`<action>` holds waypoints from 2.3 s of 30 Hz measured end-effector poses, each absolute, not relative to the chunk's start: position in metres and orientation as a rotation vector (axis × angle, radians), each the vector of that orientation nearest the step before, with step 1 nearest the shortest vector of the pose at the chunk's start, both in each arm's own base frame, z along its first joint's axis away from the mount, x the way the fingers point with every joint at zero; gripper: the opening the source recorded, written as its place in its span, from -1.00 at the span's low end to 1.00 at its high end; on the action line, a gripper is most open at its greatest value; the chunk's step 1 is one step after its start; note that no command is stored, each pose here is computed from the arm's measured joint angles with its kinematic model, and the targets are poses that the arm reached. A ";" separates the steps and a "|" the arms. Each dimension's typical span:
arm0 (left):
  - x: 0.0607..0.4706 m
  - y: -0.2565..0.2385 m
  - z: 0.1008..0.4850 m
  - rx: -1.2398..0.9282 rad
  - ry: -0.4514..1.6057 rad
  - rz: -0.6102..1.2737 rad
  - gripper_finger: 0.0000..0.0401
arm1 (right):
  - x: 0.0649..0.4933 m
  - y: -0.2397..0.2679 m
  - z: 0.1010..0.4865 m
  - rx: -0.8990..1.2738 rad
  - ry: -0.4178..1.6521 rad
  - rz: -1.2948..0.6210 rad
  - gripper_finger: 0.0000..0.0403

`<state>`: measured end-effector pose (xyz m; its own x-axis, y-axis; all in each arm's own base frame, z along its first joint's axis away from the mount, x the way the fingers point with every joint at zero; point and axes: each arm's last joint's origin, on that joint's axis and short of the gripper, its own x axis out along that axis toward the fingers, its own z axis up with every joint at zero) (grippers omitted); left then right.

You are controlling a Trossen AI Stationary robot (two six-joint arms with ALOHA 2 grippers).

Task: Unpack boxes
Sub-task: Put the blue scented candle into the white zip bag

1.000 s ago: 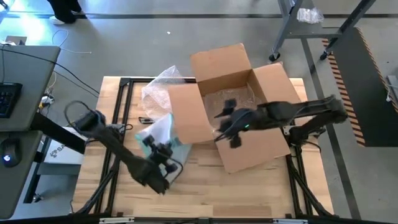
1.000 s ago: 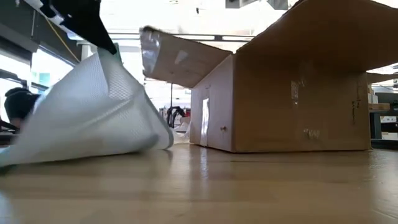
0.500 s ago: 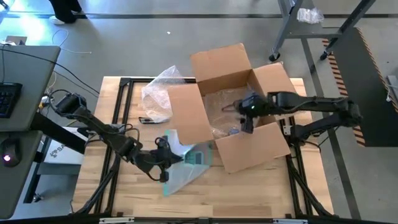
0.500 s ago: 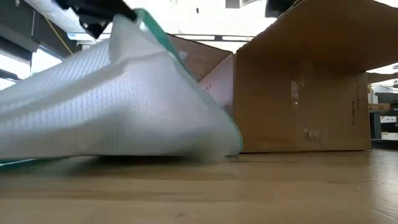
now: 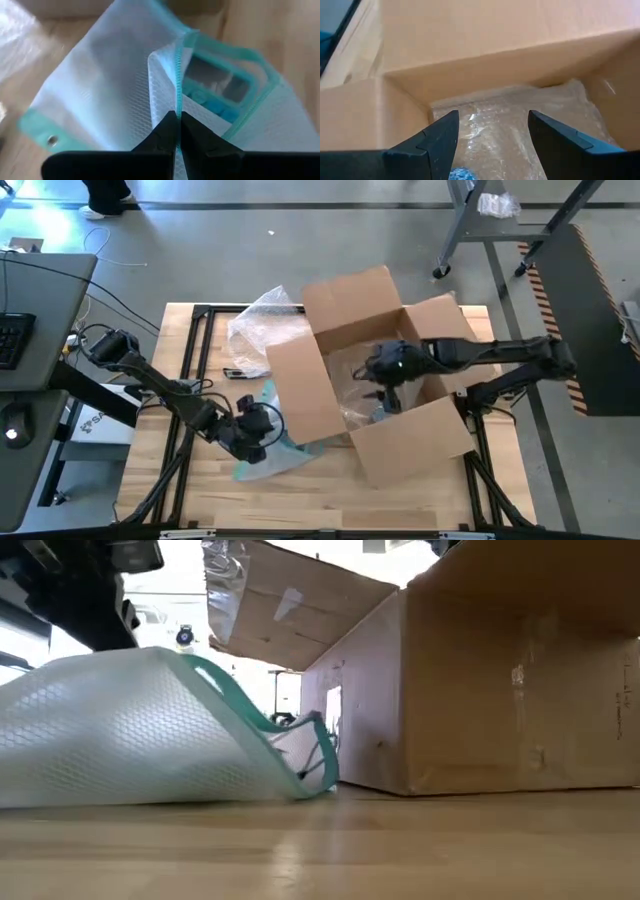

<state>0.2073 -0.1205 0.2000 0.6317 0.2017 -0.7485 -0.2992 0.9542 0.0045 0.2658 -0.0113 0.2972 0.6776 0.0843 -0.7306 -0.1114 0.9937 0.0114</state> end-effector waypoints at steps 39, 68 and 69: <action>0.224 -0.092 0.175 -0.158 0.881 0.581 -1.00 | 0.265 -0.083 0.167 -0.317 1.163 0.053 0.11; 0.224 -0.090 0.175 -0.168 0.899 0.576 -1.00 | 0.305 -0.066 0.169 -0.222 1.005 0.299 0.11; 0.224 -0.090 0.175 -0.168 0.899 0.576 -1.00 | 0.305 -0.071 0.172 -0.232 1.001 0.235 0.11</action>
